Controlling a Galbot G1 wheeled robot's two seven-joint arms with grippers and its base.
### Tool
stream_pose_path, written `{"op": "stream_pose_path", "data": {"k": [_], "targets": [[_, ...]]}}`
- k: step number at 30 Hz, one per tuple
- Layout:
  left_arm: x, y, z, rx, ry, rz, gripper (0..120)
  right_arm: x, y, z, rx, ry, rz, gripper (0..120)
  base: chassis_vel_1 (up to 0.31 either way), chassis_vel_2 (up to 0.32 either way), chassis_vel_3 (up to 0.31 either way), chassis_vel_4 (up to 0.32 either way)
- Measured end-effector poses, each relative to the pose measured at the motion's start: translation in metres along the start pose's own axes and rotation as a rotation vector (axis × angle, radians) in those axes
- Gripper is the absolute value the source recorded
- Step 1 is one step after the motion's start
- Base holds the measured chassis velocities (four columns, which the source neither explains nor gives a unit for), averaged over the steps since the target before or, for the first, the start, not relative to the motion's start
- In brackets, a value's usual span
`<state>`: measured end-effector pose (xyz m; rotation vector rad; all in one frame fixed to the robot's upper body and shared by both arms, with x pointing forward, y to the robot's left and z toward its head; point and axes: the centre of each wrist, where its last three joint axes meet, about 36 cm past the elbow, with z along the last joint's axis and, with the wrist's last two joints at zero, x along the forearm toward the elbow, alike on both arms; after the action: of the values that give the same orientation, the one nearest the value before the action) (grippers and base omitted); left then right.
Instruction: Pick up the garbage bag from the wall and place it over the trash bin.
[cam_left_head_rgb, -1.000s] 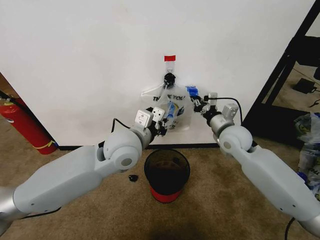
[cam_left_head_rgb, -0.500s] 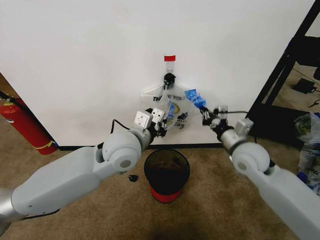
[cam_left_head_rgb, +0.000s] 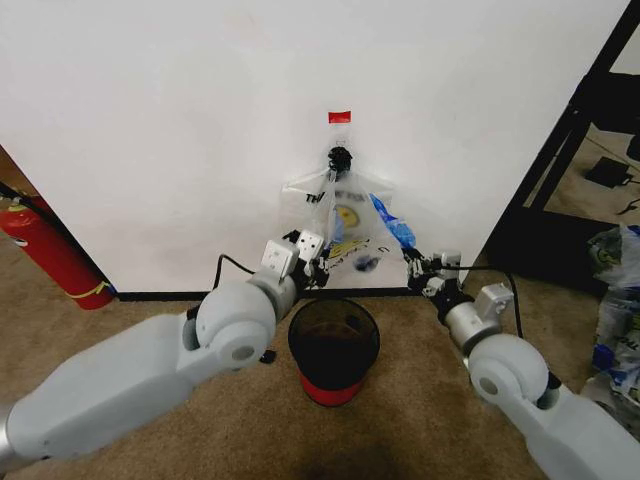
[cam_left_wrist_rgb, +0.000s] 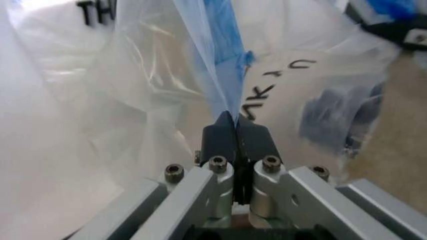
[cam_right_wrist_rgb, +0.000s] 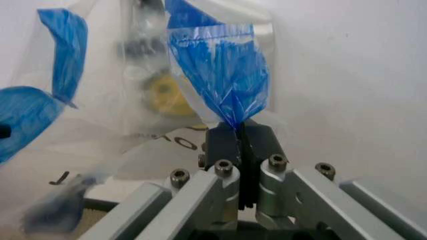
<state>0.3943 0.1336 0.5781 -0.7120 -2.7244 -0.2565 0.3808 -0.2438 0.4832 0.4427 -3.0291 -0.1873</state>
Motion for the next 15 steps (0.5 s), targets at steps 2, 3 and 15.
{"op": "stream_pose_path", "data": {"k": [2,3,15], "targets": [[0.006,-0.007,0.01,0.009,-0.008,0.019,0,0.006,0.005,0.006,-0.005,0.009,0.003,0,0.0,0.0,0.0,0.0],[0.008,-0.009,0.012,0.013,-0.009,0.026,0,0.007,0.006,0.007,-0.008,0.01,0.004,0,0.0,0.0,0.0,0.0],[0.035,-0.017,0.026,0.024,-0.039,0.056,0,0.023,0.021,0.015,-0.048,0.009,0.014,0,0.0,0.0,0.0,0.0]]}}
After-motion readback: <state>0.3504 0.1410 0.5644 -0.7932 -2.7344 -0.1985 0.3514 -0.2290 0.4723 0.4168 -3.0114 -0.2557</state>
